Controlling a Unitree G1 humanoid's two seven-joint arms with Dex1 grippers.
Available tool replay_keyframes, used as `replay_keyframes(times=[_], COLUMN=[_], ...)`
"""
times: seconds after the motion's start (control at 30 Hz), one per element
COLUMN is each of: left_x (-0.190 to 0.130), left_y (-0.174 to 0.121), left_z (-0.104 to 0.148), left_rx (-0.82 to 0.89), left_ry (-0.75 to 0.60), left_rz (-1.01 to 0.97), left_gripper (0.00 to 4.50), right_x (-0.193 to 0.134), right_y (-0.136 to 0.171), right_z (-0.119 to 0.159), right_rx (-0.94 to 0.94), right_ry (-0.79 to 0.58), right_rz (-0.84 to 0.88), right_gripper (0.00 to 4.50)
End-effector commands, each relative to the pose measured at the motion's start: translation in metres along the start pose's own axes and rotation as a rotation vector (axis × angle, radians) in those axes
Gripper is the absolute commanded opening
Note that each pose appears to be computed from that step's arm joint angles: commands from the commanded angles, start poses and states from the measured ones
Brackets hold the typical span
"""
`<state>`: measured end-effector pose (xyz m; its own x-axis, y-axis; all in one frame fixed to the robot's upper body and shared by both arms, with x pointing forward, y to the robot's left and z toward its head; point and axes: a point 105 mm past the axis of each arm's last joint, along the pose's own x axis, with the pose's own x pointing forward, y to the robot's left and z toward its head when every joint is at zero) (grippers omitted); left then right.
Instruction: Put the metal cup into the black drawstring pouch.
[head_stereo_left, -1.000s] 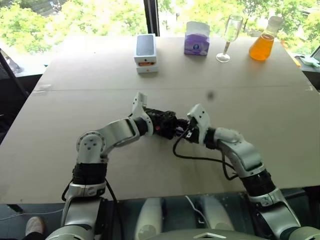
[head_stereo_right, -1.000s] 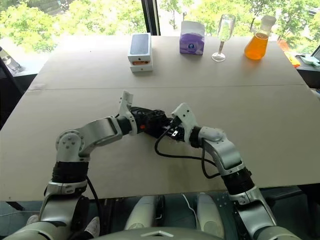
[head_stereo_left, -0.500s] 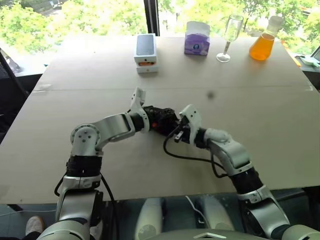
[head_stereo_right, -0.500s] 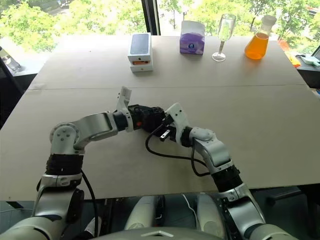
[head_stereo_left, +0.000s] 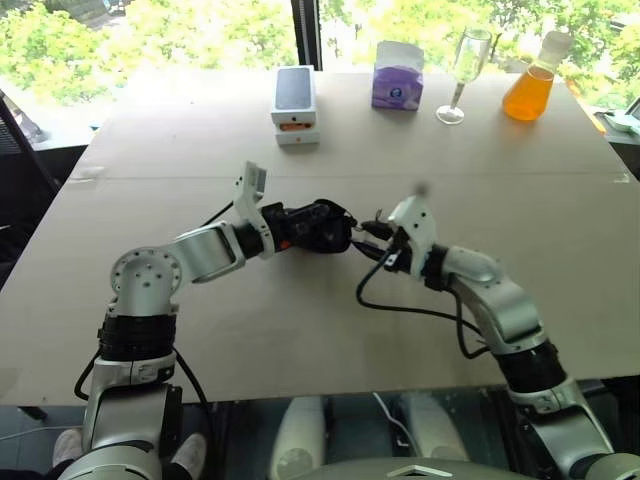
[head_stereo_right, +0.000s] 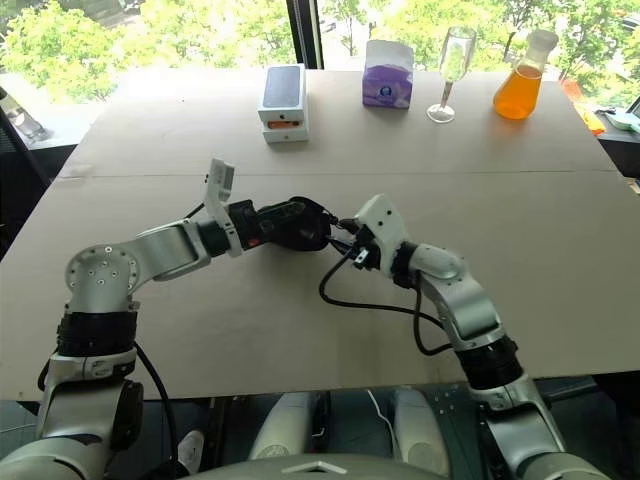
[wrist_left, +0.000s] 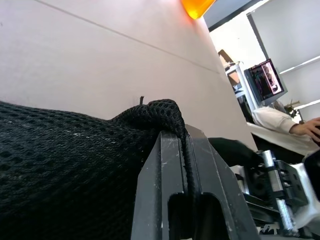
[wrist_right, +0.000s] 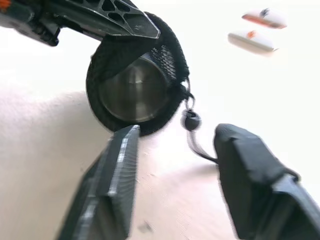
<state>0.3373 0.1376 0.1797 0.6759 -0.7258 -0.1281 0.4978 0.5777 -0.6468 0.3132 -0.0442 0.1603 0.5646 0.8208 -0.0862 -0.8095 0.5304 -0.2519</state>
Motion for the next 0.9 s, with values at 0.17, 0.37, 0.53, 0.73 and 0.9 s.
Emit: replay_keyframes(times=[0.17,0.37,0.53,0.73,0.9], left_x=[-0.016,-0.023,-0.03,-0.04,-0.043], left_y=[-0.019,-0.029,-0.033,-0.027,-0.029], left_z=[0.014,0.011,0.004,0.008,0.003], left_rx=[0.084,0.125,0.133,0.142,0.141], left_ry=[-0.028,-0.009,-0.013,-0.046,-0.072], left_rz=[-0.111,-0.143,-0.13,-0.081,-0.071], left_gripper=[0.0,0.0,0.0,0.0,0.0], right_x=[0.009,0.044,0.08,0.079,0.062], right_y=[-0.015,-0.013,-0.018,-0.033,-0.051], right_z=[-0.006,-0.027,-0.024,-0.01,0.001], right_rx=[-0.226,-0.304,-0.251,-0.206,-0.2], right_ry=[0.083,0.101,0.008,-0.089,-0.138], right_rz=[-0.107,-0.103,-0.21,-0.312,-0.39], right_gripper=[4.45,4.45,3.95,1.14,0.02])
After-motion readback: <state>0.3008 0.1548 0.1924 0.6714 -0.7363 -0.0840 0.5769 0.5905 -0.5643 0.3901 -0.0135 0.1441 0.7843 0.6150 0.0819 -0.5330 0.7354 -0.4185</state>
